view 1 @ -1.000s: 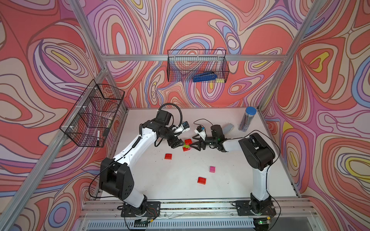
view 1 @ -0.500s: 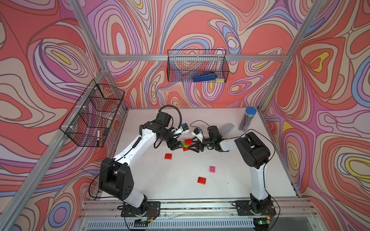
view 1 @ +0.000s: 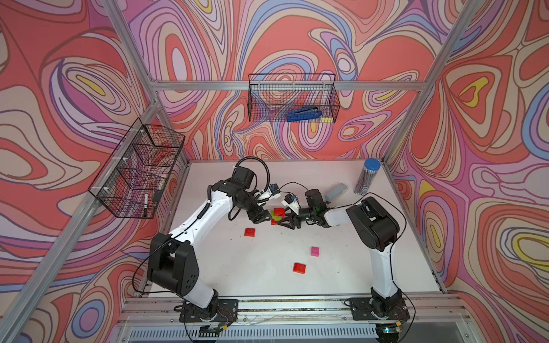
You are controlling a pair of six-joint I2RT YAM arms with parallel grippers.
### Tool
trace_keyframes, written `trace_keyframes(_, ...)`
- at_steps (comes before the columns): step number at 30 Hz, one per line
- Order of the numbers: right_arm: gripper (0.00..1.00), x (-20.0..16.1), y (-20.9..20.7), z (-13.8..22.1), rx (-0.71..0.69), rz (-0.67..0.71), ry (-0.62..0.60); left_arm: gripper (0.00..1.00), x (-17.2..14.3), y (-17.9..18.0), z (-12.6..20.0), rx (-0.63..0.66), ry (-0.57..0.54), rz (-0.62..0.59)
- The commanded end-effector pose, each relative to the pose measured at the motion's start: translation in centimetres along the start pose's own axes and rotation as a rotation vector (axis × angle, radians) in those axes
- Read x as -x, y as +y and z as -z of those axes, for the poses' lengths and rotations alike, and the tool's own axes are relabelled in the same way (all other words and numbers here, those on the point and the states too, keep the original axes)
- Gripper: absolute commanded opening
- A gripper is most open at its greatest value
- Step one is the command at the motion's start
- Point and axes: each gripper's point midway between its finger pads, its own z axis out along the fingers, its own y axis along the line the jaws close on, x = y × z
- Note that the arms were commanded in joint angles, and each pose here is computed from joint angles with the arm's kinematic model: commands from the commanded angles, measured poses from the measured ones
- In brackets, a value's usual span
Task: Assemble the letter s with lego
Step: Adjust the lego brick at the center of the board.
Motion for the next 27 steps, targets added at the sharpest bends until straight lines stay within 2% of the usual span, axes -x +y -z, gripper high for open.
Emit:
trace_keyframes(1, 0.57, 0.2, 0.6, 0.2, -0.005, 0.018, 0.000, 0.76, -0.9, -0.5, -0.2, -0.039, 0.028, 0.026)
trace_keyframes(16, 0.29, 0.9, 1.2, 0.4, 0.018, -0.024, -0.038, 0.76, -1.0, -0.5, -0.3, -0.036, 0.035, 0.035)
trace_keyframes(19, 0.28, 1.1, 1.6, 0.7, 0.028, -0.060, -0.054, 0.76, -0.9, -0.4, -0.1, -0.032, 0.029, 0.036)
trace_keyframes(23, 0.25, 1.1, 2.2, 0.9, 0.046, -0.170, -0.055, 0.76, -0.6, -0.2, 0.3, -0.015, 0.019, 0.043)
trace_keyframes(27, 0.22, 0.7, 2.6, 0.8, 0.058, -0.371, -0.059, 0.76, -0.4, 0.2, 0.8, 0.007, 0.010, 0.056)
